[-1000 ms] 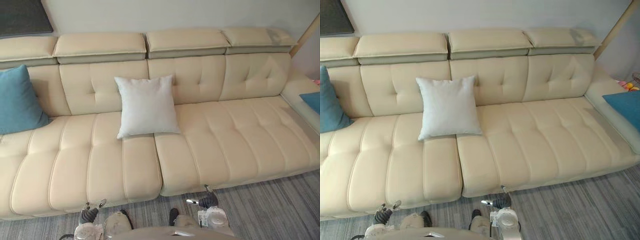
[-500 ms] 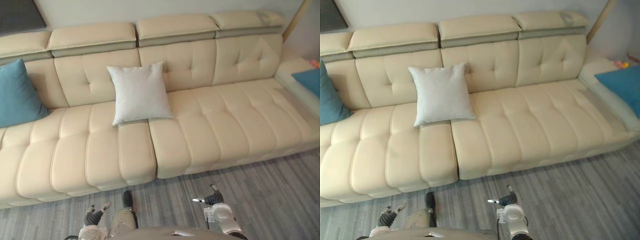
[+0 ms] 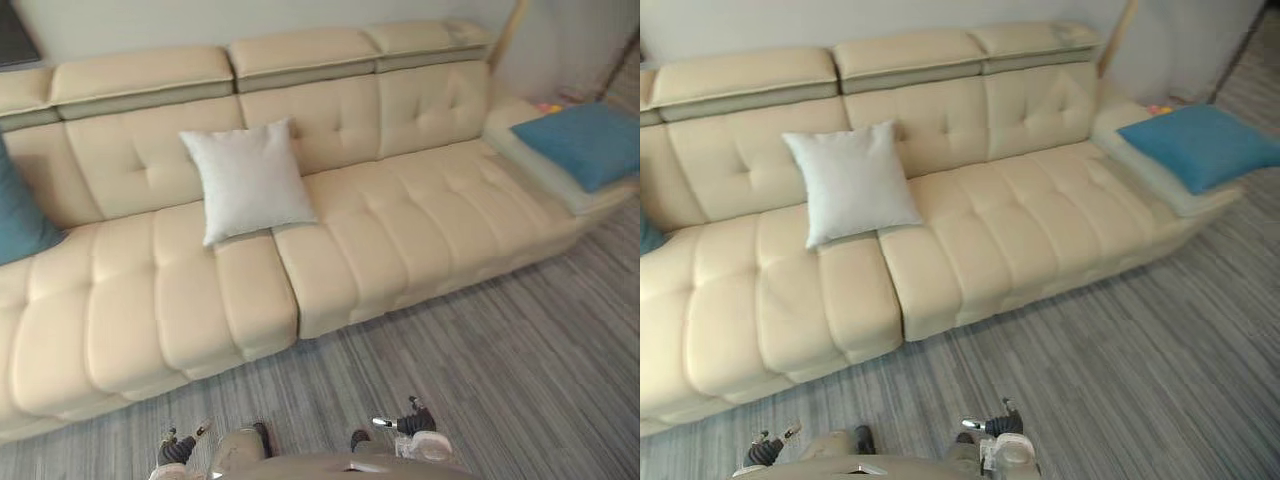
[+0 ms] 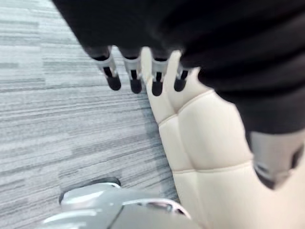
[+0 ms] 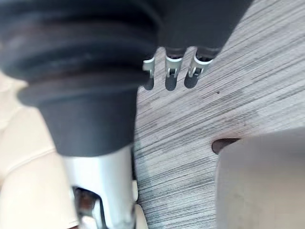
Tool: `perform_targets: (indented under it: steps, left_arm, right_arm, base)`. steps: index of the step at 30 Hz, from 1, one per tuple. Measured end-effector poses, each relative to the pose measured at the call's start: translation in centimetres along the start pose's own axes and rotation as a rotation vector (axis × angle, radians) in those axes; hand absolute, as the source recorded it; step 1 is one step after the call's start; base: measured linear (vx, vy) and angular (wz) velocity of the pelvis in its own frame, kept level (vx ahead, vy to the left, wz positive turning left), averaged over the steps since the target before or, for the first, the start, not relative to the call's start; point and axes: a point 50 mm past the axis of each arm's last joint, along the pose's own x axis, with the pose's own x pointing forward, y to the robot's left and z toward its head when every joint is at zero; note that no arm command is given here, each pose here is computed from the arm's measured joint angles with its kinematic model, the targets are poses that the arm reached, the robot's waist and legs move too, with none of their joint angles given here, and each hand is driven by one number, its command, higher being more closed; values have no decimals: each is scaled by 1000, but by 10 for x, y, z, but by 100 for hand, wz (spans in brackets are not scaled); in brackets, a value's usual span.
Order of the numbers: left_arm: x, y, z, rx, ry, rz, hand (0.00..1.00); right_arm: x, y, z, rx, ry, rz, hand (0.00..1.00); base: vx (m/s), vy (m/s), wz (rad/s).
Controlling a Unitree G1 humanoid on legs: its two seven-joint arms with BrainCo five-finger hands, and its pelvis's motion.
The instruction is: Pick up cushions and gather them together orderly.
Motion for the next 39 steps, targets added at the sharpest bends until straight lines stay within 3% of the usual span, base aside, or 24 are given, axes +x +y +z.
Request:
perform_targets:
  steps: [10, 16, 22, 32, 39]
  left_arm:
    - [0, -10, -5, 43, 38, -60, 0]
    - [7, -18, 21, 46, -18, -85, 0]
    - [5, -45, 53, 50, -119, -171, 0]
    - [1, -56, 48, 109, -111, -227, 0]
    - [-3, -63, 58, 30, -152, -243, 0]
  right_arm:
    - [2, -16, -13, 94, 83, -60, 0]
    - [4, -22, -9, 155, 77, -86, 0]
    - [11, -22, 12, 173, 24, -81, 0]
    - [12, -36, 3, 146, 59, -120, 0]
    - [13, -42, -4, 124, 108, -136, 0]
  base:
    - [63, -10, -70]
    - [94, -40, -115]
    - [-6, -49, -120]
    - [81, -138, -56]
    - [147, 29, -80]
